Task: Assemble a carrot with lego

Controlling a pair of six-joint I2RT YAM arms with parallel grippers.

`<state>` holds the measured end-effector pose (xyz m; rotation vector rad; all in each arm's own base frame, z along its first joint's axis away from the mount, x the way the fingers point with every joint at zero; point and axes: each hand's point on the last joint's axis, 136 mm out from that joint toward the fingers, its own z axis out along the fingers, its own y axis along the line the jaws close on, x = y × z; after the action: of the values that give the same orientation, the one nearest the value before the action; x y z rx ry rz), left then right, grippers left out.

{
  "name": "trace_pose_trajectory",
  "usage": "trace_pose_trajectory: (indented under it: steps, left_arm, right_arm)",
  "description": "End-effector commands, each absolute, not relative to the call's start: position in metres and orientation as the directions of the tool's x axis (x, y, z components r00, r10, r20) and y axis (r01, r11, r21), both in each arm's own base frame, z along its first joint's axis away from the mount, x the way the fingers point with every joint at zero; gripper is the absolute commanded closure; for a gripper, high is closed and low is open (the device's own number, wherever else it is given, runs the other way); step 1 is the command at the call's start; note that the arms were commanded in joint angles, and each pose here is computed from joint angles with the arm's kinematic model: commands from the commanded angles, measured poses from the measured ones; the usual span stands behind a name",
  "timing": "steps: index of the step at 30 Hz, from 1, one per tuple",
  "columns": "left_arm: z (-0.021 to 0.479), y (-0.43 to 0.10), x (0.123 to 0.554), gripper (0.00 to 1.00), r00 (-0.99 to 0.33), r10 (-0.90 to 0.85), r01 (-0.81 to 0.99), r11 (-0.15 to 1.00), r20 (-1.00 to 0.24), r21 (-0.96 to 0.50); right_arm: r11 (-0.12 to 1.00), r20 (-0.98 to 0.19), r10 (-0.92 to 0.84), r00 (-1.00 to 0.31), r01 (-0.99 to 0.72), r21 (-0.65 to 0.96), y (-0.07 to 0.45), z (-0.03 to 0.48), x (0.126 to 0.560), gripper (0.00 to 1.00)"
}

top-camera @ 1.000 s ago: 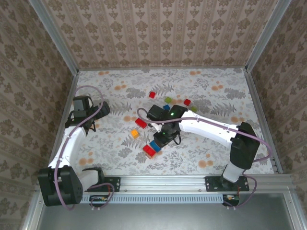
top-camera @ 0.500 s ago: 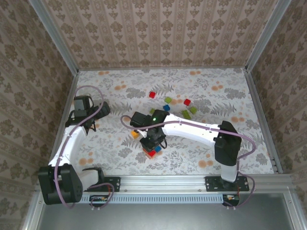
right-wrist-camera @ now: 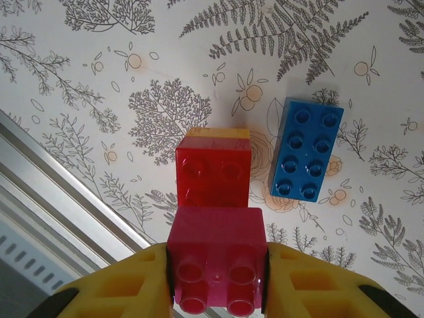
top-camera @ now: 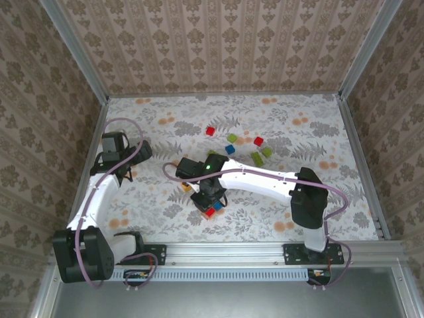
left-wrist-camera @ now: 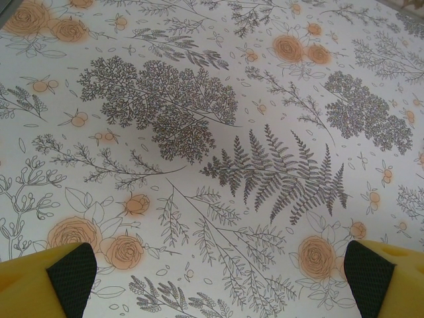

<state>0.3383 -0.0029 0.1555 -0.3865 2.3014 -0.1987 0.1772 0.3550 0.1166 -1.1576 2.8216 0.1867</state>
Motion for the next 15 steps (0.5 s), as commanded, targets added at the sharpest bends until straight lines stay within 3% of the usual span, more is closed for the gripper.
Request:
trace_pose_trajectory:
  steps: [1, 15]
  left_arm:
    - [0.163, -0.005, 0.340, 0.00, -0.651, -0.323, -0.204, 0.946, -0.687, -0.251]
    - [0.163, -0.004, 0.340, 0.00, -0.653, -0.322, -0.205, 0.947, -0.686, -0.249]
  right_arm:
    - [0.715, -0.096, -0.690, -0.718, -0.696, 0.062, 0.353, 0.110, 0.175, 0.67]
    - [0.713, -0.065, -0.693, -0.718, -0.696, 0.085, 0.353, 0.096, 0.169, 0.67]
